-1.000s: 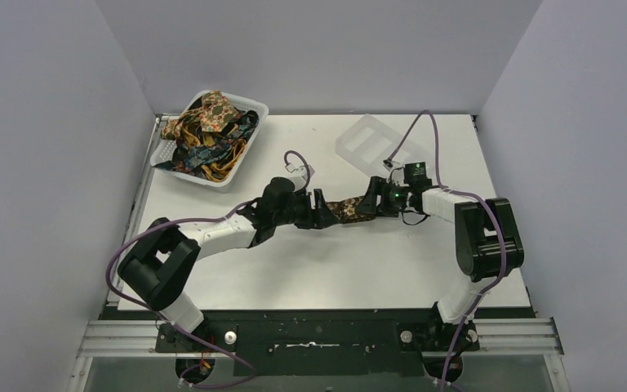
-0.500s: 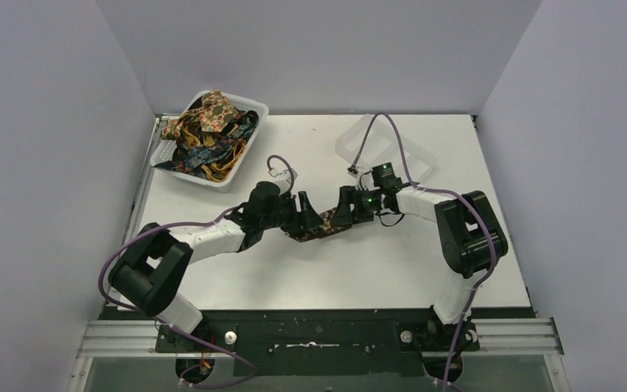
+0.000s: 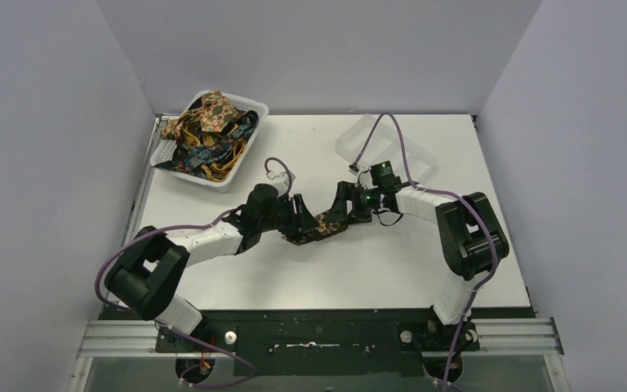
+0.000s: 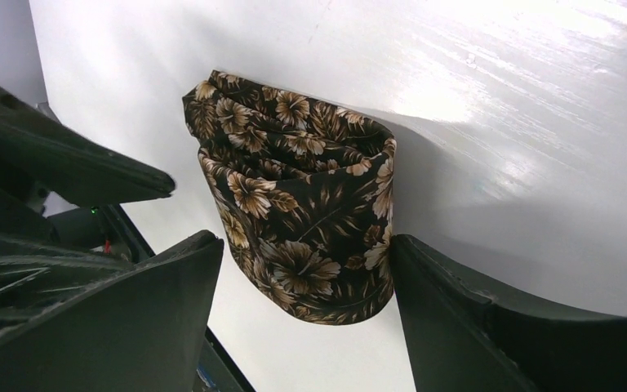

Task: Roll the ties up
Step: Roll the tie at the center of the board.

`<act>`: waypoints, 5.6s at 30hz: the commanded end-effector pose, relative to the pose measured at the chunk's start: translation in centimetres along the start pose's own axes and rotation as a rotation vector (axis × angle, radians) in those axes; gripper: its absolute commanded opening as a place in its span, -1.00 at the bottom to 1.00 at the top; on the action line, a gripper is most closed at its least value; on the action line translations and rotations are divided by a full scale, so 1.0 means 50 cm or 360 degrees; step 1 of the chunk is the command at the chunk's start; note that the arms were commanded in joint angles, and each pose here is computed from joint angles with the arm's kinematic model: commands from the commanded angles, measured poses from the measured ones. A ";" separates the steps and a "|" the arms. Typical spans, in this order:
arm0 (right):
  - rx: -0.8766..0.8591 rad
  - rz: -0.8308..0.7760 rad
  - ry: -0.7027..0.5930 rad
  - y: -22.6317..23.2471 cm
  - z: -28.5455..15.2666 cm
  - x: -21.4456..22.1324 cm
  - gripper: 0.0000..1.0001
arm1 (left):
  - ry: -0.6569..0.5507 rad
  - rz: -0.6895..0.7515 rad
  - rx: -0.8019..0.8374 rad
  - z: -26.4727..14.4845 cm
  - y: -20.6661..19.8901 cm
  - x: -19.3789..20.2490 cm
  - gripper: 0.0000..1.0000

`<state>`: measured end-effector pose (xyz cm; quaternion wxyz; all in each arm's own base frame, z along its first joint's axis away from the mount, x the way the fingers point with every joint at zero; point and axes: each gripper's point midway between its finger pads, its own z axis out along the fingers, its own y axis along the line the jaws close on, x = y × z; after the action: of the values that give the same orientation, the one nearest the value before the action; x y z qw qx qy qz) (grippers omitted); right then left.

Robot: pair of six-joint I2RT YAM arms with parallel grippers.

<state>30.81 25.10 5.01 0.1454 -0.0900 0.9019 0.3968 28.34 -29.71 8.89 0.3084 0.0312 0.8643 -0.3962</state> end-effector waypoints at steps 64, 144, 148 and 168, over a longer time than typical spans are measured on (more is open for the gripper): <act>-0.0225 0.0020 -0.0370 0.009 -0.020 0.005 0.58 | -0.0007 0.0042 -0.0100 0.102 0.076 -0.021 -0.37; 0.2146 -0.0658 0.0090 -0.079 -0.175 -0.123 -0.62 | -0.0468 -0.0005 -0.0103 -0.139 0.020 -0.120 0.95; 0.2089 -0.0698 0.0147 -0.076 -0.118 -0.105 -0.54 | -0.0513 -0.0010 -0.0137 -0.160 0.032 -0.123 0.95; 0.0679 -0.0401 -0.0352 0.118 -0.120 -0.194 0.68 | -0.0696 -0.0084 -0.0067 -0.208 0.046 -0.106 0.95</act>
<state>35.02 24.53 7.78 0.2119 -0.1665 0.9630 0.0060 27.20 -19.09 13.31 0.4495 -0.0816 0.8200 -0.3448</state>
